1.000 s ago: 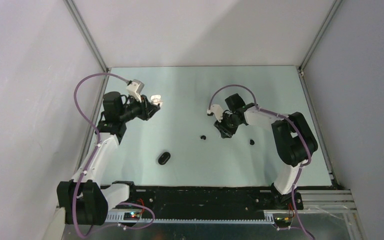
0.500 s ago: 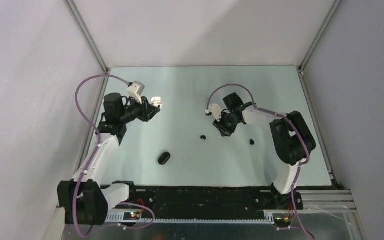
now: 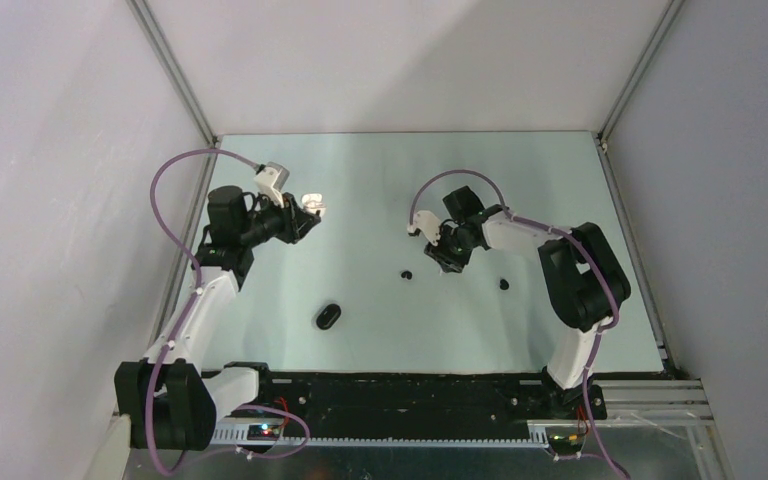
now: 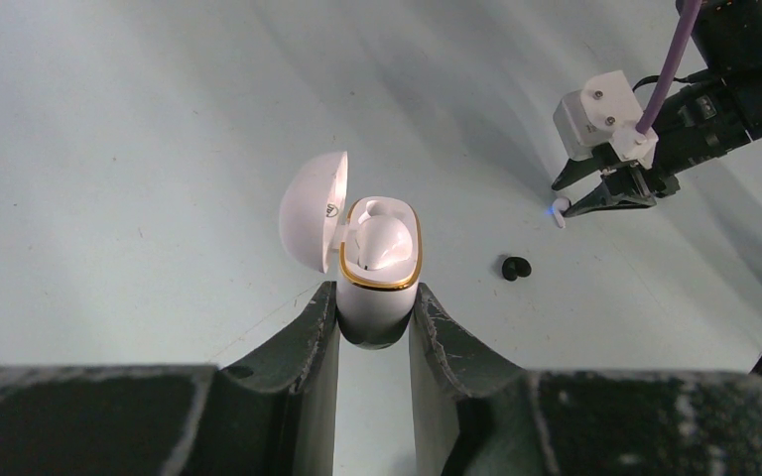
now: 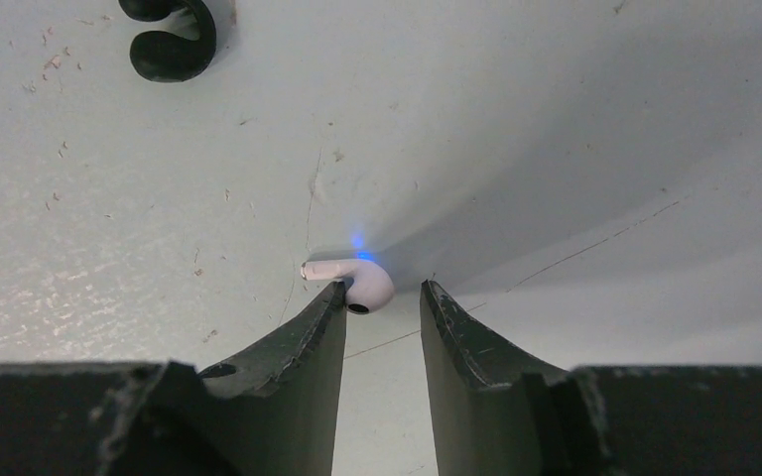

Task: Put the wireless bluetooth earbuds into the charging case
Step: Pick up the earbud from the center of the board.

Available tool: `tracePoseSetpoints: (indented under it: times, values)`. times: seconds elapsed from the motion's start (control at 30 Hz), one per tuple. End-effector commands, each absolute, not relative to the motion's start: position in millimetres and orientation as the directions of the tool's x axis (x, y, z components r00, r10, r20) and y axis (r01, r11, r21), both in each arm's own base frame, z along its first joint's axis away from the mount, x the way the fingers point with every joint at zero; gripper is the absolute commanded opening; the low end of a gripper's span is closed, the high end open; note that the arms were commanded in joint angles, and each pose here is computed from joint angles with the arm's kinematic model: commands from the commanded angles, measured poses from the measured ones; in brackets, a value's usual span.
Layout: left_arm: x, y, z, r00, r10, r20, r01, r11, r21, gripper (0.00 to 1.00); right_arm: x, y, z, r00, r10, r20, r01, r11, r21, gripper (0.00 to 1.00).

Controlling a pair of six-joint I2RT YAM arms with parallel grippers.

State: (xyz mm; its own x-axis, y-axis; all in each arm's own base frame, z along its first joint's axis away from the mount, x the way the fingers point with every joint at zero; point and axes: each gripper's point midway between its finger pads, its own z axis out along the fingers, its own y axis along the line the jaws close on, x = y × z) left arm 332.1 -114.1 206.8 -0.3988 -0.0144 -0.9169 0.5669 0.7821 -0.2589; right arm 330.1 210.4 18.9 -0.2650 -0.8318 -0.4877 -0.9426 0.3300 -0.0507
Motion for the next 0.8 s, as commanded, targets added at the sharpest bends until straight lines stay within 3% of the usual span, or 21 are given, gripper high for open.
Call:
tracePoseSetpoints:
  times: [0.0, 0.2, 0.4, 0.63, 0.77]
  values:
    - [336.7, -109.6, 220.0, -0.345, -0.028, -0.938, 0.56, 0.796, -0.229, 0.0, 334.6, 208.6, 8.5, -0.226, -0.865, -0.448, -0.952, 0.294, -0.088, 0.39]
    - [336.2, -109.3, 219.2, -0.346, -0.028, -0.938, 0.558, 0.797, -0.23, 0.0, 335.4, 211.0, 8.2, -0.191, -0.871, -0.454, -0.96, 0.261, -0.097, 0.36]
    - [336.8, -109.7, 220.2, -0.343, -0.028, -0.939, 0.561, 0.796, -0.229, 0.0, 332.0, 210.3, 13.1, -0.147, -0.882, -0.447, -0.97, 0.217, -0.108, 0.18]
    - [344.4, -118.0, 217.5, -0.373, -0.05, -0.926, 0.561, 0.783, -0.268, 0.0, 352.5, 189.6, 85.0, 0.02, -0.933, -0.359, -0.915, 0.127, -0.383, 0.0]
    - [352.4, -143.9, 223.4, -0.358, -0.052, -0.932, 0.606, 0.746, -0.275, 0.0, 355.5, 189.2, 146.3, 0.09, -0.951, -0.295, -0.834, 0.09, -0.545, 0.0]
